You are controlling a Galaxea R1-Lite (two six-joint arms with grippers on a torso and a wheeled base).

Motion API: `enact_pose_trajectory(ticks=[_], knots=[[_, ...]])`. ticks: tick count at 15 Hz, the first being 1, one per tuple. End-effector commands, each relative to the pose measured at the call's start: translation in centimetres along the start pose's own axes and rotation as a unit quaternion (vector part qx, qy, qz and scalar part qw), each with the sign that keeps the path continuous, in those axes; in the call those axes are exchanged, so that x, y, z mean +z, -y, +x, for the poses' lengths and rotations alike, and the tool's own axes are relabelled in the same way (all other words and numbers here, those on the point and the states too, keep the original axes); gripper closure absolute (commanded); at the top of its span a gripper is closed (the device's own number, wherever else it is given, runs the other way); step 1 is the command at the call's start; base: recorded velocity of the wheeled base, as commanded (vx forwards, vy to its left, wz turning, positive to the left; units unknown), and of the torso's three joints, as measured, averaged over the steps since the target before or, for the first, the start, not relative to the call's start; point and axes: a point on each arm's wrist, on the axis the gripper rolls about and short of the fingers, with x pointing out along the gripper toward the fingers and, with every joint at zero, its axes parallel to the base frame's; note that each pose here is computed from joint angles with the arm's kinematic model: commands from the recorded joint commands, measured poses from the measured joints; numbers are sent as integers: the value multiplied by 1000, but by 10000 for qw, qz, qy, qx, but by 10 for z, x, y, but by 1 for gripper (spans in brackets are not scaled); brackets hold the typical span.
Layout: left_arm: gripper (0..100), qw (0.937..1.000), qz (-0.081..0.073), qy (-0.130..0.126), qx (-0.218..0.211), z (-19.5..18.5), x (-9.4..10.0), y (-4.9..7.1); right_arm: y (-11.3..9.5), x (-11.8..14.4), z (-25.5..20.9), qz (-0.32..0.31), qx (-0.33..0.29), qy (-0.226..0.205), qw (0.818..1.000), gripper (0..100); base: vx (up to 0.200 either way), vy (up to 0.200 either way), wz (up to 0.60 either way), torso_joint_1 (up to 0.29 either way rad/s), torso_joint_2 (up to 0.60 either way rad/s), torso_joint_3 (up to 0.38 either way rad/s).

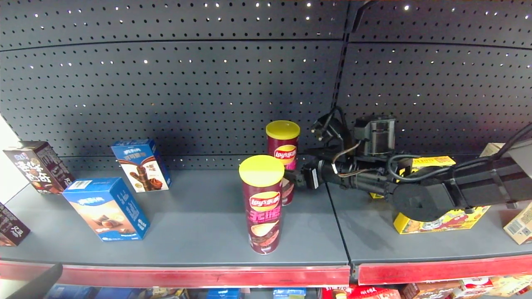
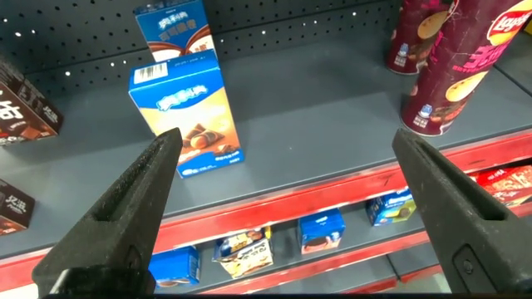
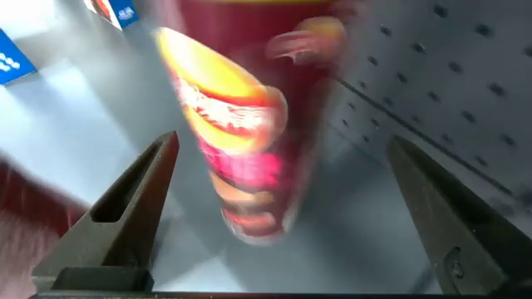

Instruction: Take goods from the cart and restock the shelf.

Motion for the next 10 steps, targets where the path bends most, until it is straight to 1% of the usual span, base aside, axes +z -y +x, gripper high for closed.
enact_pose_trajectory(ticks=[1, 4, 5, 7, 8, 9, 10], knots=[[0, 10000, 1, -8, -4, 0, 0, 0, 3, 11, -21, -17, -88, 109, 9999, 0, 0, 0, 0, 0, 0, 0], [0, 10000, -9, -68, -8, 1, -5, 0, 2, 16, -49, -13, -160, 130, 9998, 0, 0, 0, 0, 0, 0, 0], [0, 10000, -10, -76, -9, 1, -5, 0, 2, 15, -50, -11, -159, 123, 9998, 0, 0, 0, 0, 0, 0, 0], [0, 10000, -9, -68, -8, 0, -6, 0, 1, 31, -73, -46, -228, 310, 9993, 0, 0, 0, 0, 0, 0, 0], [0, 10000, -8, -67, -24, 0, -6, 1, 0, 35, -80, -46, -236, 316, 9992, 0, 0, 0, 0, 0, 0, 0], [0, 10000, -8, -67, -24, 0, -6, 1, -3, 47, -100, -34, -246, 330, 9991, 0, 0, 0, 0, 0, 0, 0], [0, 10000, -8, -67, -24, 0, -6, 1, -2, 51, -108, -29, -276, 326, 9991, 0, 0, 0, 0, 0, 0, 0]])
